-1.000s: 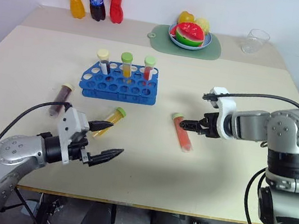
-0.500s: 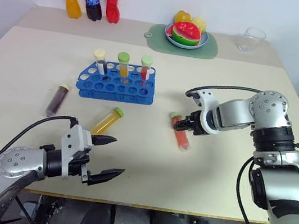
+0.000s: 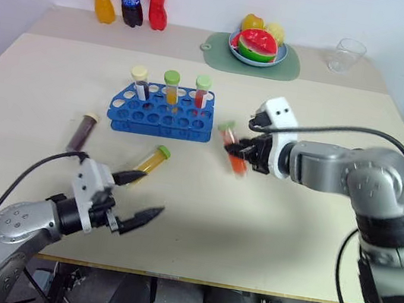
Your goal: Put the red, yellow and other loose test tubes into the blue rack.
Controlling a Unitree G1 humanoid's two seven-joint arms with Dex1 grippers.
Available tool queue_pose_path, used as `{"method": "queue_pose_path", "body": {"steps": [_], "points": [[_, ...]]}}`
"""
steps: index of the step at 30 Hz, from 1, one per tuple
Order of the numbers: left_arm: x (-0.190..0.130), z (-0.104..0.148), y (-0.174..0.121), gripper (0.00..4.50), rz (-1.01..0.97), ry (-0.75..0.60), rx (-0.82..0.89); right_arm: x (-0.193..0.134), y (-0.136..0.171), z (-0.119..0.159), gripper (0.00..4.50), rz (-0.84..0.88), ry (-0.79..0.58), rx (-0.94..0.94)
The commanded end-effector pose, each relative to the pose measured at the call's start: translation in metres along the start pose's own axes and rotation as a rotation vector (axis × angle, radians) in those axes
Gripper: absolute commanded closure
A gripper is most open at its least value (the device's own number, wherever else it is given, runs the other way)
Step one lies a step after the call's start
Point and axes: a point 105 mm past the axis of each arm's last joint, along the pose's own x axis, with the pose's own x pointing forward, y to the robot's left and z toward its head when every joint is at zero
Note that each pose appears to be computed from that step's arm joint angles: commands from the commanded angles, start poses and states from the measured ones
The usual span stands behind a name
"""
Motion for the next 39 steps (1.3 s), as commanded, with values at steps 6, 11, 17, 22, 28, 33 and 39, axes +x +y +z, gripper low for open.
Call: {"method": "queue_pose_path", "body": {"steps": [6, 11, 17, 22, 28, 33, 39], "points": [[-0.009, 0.016, 0.068, 0.00, 0.392, -0.150, 0.077, 0.036, 0.009, 0.047, 3.80, -0.013, -0.639, -0.125], [-0.006, 0.015, 0.076, 0.00, 0.409, -0.151, 0.098, 0.070, 0.020, 0.045, 3.80, -0.079, -0.734, -0.213], [-0.007, 0.013, 0.072, 0.00, 0.404, -0.151, 0.096, 0.088, 0.019, 0.035, 3.80, -0.115, -0.750, -0.198], [-0.007, 0.011, 0.065, 0.00, 0.387, -0.145, 0.079, 0.097, 0.019, 0.027, 3.80, -0.123, -0.724, -0.203], [-0.004, 0.011, 0.056, 0.00, 0.356, -0.138, 0.068, 0.104, 0.013, 0.017, 3.80, -0.136, -0.679, -0.173], [-0.001, 0.011, 0.055, 0.00, 0.350, -0.140, 0.066, 0.107, 0.014, 0.014, 3.80, -0.121, -0.661, -0.174], [0.002, 0.010, 0.052, 0.00, 0.337, -0.141, 0.059, 0.113, 0.016, 0.015, 3.80, -0.118, -0.649, -0.168]]}}
